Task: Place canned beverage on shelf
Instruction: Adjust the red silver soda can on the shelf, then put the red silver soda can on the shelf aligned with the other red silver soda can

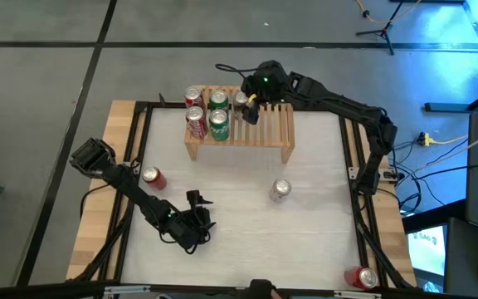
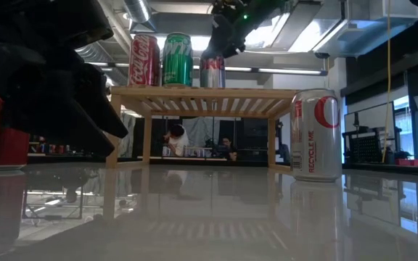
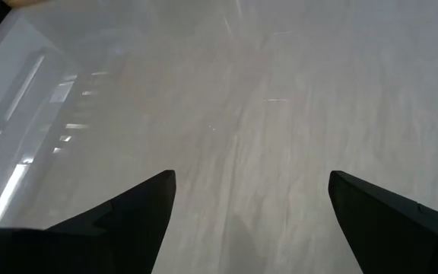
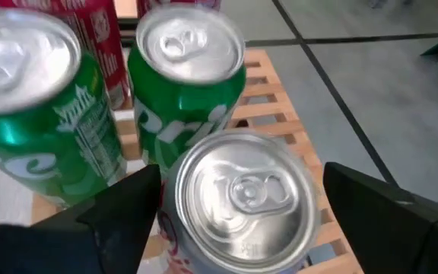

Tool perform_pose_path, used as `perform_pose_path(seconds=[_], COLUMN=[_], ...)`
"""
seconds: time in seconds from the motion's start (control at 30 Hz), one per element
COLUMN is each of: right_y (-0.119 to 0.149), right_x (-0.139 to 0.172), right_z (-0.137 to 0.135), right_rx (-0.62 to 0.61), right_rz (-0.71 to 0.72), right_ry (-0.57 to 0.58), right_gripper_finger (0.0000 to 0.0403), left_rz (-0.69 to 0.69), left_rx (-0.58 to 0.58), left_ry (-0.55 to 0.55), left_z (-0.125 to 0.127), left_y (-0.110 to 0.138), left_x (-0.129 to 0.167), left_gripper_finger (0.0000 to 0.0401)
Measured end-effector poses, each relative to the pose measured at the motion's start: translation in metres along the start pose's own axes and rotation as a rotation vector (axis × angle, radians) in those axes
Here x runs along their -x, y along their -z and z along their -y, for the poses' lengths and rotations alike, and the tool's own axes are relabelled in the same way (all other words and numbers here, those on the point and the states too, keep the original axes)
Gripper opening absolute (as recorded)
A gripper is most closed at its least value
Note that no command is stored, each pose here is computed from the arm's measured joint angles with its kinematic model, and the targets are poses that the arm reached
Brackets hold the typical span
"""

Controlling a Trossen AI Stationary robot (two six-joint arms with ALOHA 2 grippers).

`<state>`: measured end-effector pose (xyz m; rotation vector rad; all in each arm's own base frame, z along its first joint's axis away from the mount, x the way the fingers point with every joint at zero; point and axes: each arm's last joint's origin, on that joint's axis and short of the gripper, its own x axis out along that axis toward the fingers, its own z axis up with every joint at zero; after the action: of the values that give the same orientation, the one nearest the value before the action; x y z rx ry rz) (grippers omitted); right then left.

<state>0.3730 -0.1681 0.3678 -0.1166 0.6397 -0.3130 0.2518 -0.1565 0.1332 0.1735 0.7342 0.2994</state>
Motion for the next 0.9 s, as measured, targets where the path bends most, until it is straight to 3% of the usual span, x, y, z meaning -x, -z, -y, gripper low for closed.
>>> perform_pose_path(seconds=[0.27, 0.4, 0.7, 0.9], right_y=[-0.018, -0.021, -0.001, 0.012], right_x=[0.034, 0.059, 0.091, 0.1], right_z=[0.005, -0.004, -0.073, -0.133], right_rx=[-0.005, -0.037, -0.043, 0.06], right_rz=[-0.056, -0.177, -0.585, -0.644], right_ry=[-0.01, -0.058, -0.227, -0.306], right_gripper_finger=[0.036, 0.036, 0.036, 0.036], left_rz=[0.0, 0.0, 0.024, 0.053], left_rx=[0.001, 0.001, 0.025, 0.082], left_ry=[0.001, 0.0, 0.013, 0.03], left_z=[0.0, 0.0, 0.002, 0.003], left_y=[0.0, 0.0, -0.003, -0.007], left_x=[0.0, 0.0, 0.0, 0.0], left_gripper_finger=[0.0337, 0.0337, 0.0337, 0.0337])
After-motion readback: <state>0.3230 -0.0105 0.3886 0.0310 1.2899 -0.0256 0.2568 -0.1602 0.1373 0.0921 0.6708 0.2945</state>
